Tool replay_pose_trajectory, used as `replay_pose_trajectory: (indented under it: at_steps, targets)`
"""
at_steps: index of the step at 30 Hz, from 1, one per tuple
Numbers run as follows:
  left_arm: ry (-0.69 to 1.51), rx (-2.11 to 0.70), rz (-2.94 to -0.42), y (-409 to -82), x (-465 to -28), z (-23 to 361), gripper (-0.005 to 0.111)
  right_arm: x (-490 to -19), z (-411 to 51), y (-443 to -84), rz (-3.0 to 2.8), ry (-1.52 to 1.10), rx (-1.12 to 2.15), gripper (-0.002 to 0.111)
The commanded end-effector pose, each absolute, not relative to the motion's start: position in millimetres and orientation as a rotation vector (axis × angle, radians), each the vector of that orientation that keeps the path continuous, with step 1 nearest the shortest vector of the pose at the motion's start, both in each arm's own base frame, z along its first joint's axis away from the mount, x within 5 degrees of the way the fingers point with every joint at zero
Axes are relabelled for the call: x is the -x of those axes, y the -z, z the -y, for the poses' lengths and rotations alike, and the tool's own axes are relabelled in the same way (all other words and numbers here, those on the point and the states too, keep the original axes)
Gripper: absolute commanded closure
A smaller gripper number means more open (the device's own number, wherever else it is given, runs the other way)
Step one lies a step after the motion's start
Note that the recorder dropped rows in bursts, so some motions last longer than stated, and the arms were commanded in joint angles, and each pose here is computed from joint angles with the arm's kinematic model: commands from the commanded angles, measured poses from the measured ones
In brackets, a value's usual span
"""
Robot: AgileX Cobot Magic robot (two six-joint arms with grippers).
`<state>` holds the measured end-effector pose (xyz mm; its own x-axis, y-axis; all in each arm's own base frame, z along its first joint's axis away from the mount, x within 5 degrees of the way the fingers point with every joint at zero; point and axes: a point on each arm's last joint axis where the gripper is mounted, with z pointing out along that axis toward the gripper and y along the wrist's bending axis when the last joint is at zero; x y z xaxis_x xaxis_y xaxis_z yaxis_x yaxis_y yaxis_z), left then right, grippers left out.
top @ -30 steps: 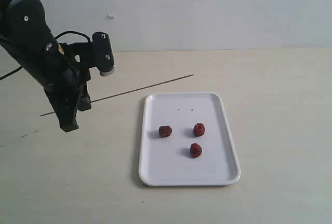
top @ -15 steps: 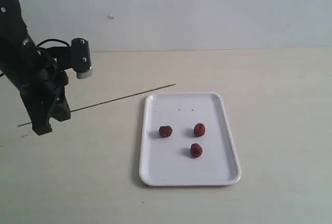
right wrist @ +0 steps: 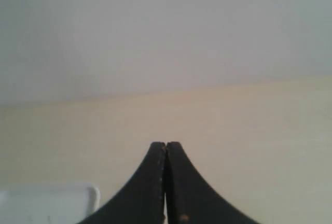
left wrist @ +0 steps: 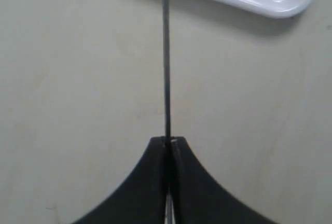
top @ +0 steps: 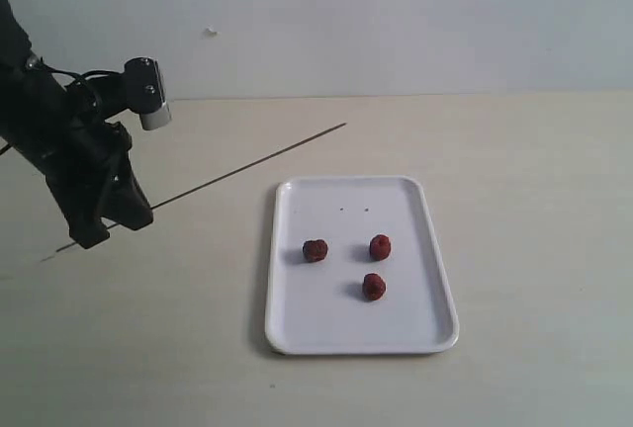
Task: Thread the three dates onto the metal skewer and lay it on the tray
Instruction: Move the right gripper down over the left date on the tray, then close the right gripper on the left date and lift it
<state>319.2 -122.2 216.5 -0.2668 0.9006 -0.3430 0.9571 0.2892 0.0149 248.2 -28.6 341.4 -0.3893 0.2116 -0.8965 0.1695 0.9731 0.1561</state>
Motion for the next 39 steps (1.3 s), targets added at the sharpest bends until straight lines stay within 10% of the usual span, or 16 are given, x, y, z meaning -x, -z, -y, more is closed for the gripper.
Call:
replay_pose_trajectory:
  at_steps: [1,14,24,39]
  targets:
    - [0.286,-1.765,-2.294,-218,-313,118,0.107,-294,30,-324,-2.423,0.001,-0.069,0.108]
    - [0.152,-1.589,-2.534,-215,-319,84,0.107,-350,-101,-244,-2.767,-0.118,0.732,0.092]
    - [0.199,-1.279,-2.676,-216,-328,40,0.107,-370,-197,-209,-2.789,-0.441,0.631,0.062]
    - [0.280,-1.255,-2.646,-217,-329,44,0.107,-394,-217,-162,-2.939,-0.039,0.355,0.061]
